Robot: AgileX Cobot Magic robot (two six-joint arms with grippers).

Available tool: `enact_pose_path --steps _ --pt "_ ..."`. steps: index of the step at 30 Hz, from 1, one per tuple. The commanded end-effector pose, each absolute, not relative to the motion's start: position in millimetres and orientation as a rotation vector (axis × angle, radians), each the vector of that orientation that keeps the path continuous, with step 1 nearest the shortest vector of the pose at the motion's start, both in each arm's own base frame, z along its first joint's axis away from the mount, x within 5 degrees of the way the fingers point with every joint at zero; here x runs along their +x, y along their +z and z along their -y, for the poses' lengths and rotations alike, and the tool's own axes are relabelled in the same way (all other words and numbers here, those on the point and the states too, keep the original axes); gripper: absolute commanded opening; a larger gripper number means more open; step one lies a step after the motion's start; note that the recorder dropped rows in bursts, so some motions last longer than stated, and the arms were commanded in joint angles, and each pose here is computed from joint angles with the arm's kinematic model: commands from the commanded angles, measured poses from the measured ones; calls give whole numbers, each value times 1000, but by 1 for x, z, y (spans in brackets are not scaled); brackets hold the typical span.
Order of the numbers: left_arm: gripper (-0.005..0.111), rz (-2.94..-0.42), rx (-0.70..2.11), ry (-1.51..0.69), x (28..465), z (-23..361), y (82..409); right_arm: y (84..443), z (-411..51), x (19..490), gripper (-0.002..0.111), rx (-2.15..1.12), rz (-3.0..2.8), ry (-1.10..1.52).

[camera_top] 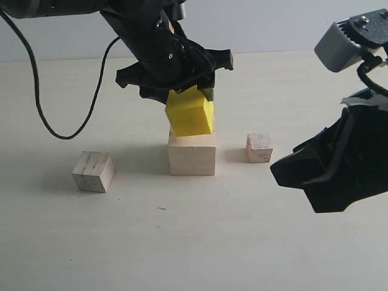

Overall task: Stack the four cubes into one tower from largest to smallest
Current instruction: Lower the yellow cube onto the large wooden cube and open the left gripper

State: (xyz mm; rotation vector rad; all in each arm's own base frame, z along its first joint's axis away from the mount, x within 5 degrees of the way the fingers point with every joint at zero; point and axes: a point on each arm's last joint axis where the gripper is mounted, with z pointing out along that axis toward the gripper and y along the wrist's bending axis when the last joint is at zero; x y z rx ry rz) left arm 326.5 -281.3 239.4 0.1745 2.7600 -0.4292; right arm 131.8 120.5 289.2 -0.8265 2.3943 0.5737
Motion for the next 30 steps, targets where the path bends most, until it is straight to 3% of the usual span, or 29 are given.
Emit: enact_pose_path --steps 1,10,17,30 --pt "0 -2756 179 -337 329 285 245 289 -120 132 42 -812 -2391 586" --pt "0 -2749 194 -348 321 301 246 289 -120 132 42 -812 -2391 586" --pt "0 -2763 192 -238 325 296 236 289 -120 132 42 -815 -2395 586" --pt "0 -2762 144 -254 325 297 236 289 -120 132 42 -815 -2395 586"
